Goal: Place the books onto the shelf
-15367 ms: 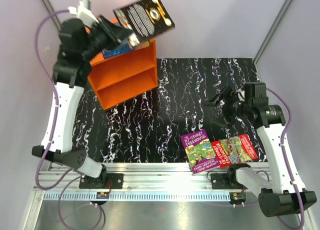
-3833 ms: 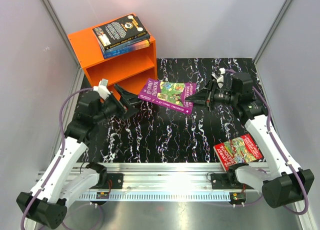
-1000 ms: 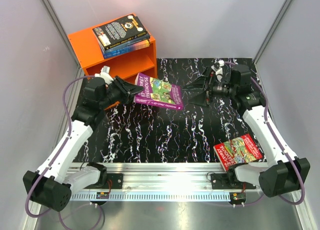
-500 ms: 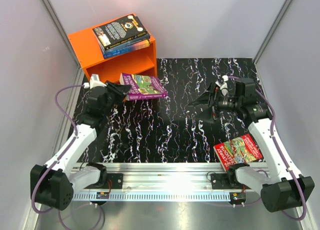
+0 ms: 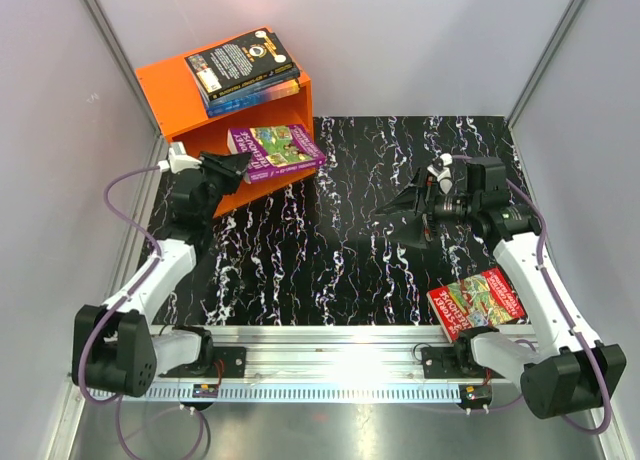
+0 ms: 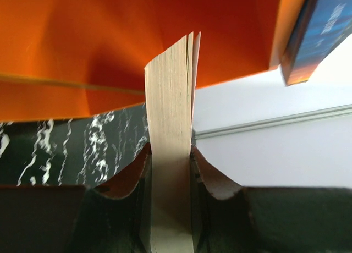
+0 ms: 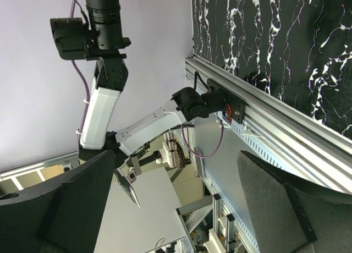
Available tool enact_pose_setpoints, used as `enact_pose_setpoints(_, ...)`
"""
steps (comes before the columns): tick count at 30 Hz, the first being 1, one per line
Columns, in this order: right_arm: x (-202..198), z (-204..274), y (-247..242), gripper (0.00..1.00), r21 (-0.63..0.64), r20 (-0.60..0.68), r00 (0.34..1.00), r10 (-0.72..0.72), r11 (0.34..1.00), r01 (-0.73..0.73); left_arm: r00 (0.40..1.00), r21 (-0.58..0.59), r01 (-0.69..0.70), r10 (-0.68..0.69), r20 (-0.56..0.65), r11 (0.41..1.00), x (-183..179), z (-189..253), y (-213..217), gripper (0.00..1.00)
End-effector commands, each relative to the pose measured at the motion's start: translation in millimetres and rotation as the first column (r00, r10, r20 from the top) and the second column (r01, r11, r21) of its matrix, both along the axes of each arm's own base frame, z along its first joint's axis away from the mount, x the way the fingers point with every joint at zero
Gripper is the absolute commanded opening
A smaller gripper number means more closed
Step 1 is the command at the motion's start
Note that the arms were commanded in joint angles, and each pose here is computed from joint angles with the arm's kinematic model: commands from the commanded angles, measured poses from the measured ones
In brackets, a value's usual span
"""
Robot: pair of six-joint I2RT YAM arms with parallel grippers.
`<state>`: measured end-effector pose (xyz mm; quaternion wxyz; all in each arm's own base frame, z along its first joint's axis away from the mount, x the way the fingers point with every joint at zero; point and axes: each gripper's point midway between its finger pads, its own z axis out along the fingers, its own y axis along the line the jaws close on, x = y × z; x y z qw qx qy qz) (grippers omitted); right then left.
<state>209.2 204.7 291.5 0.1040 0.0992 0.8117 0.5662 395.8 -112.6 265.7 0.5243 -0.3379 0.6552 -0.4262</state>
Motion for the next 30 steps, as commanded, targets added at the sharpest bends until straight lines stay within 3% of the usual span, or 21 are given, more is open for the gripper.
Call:
enact_pose_setpoints(1, -1.4, 1.9, 1.6, 1.00, 0.019, 0.022, 0.999, 0.034, 0.999, -0.035, 0.954, -0.106, -0.026, 0.056, 0.293, 0.994, 10.4, 94.0, 8.3, 0.00)
enact_pose_setpoints(6, 0.4, 0.1, 2.8, 1.00, 0.024, 0.017, 0.999, 0.051, 0.998, -0.052, 0.940, -0.175, -0.034, 0.091, 0.329, 0.984, 19.3, 98.1, 12.1, 0.00)
enact_pose_setpoints(21, 5.3, -8.7, 4.5, 0.99, 0.035, -0.015, 0.998, 0.066, 0.997, -0.065, 0.926, -0.135, -0.240, 0.268, 0.264, 0.961, 43.9, 75.1, 40.9, 0.00)
enact_pose_setpoints(30, 87.1, 18.4, 17.4, 0.91, 0.105, 0.085, 0.994, -0.065, 0.993, 0.056, 0.928, 0.016, -0.358, 0.353, 0.117, 0.934, 50.3, 51.6, 32.5, 0.01)
